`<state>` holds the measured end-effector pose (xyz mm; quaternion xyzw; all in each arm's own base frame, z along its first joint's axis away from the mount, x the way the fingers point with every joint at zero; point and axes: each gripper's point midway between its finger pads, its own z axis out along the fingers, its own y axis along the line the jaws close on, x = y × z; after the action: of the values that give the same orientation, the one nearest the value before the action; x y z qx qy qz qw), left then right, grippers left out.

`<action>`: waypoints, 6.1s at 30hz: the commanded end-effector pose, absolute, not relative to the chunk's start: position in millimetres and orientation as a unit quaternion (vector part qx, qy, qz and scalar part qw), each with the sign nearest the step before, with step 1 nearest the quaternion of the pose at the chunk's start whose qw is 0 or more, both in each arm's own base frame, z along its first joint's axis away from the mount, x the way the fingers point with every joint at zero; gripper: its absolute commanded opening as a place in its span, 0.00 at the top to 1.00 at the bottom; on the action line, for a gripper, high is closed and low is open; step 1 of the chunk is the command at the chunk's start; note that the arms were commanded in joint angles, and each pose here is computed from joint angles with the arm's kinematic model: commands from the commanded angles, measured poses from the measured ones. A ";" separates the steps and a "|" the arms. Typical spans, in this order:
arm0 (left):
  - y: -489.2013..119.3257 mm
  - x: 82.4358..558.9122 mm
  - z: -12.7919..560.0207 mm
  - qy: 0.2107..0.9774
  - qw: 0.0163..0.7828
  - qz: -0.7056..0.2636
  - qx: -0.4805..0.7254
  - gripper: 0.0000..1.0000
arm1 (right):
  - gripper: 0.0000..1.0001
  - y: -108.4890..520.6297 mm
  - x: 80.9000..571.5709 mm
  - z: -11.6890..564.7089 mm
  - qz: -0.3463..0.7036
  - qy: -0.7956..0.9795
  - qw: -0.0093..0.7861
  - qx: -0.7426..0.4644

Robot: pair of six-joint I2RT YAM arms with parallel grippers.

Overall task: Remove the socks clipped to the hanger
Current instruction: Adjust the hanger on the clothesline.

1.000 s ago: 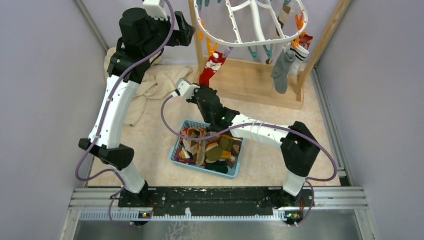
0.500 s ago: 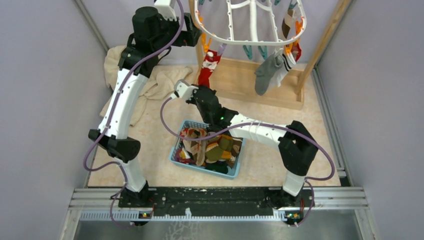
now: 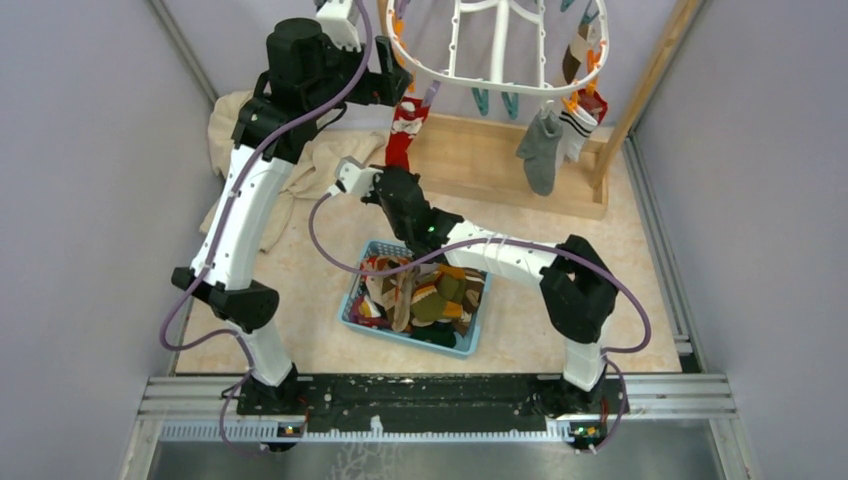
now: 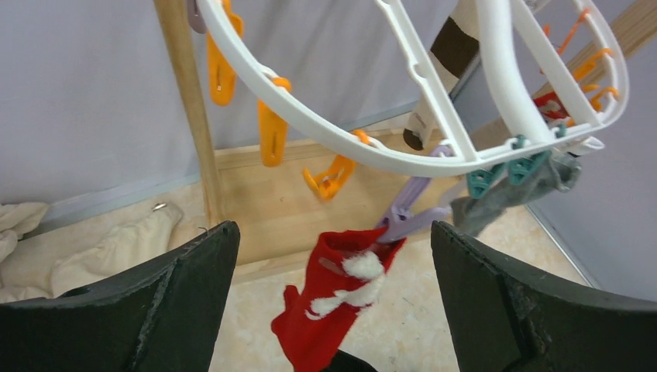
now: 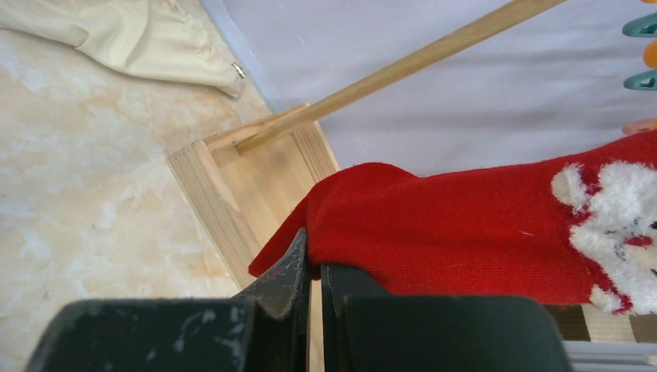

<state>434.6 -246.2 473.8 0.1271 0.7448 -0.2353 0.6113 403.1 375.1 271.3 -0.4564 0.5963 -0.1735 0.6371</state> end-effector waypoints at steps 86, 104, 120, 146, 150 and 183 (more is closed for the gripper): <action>-349.6 399.4 438.9 0.538 0.476 -0.564 0.407 0.18 | 1.00 315.1 322.6 289.3 -0.060 0.580 0.681 -0.444; -346.0 386.0 446.8 0.490 0.509 -0.594 0.384 0.13 | 1.00 313.9 322.0 286.6 -0.062 0.579 0.681 -0.444; -351.8 405.9 461.5 0.482 0.545 -0.582 0.364 0.14 | 1.00 314.5 324.5 281.8 -0.069 0.582 0.675 -0.448; -364.3 426.0 423.2 0.566 0.548 -0.510 0.345 0.12 | 0.97 312.1 326.4 278.5 -0.070 0.597 0.670 -0.437; -341.6 427.9 417.6 0.600 0.552 -0.482 0.322 0.12 | 0.42 303.5 311.3 286.6 -0.014 0.621 0.671 -0.405; -281.4 367.8 439.9 0.668 0.580 -0.385 0.262 0.14 | 0.48 68.1 504.2 463.0 0.100 0.746 0.656 0.060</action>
<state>369.9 -281.3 442.0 0.2535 0.6679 -0.3901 0.5808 508.9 65.7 451.6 0.0579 0.7481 0.0671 0.6576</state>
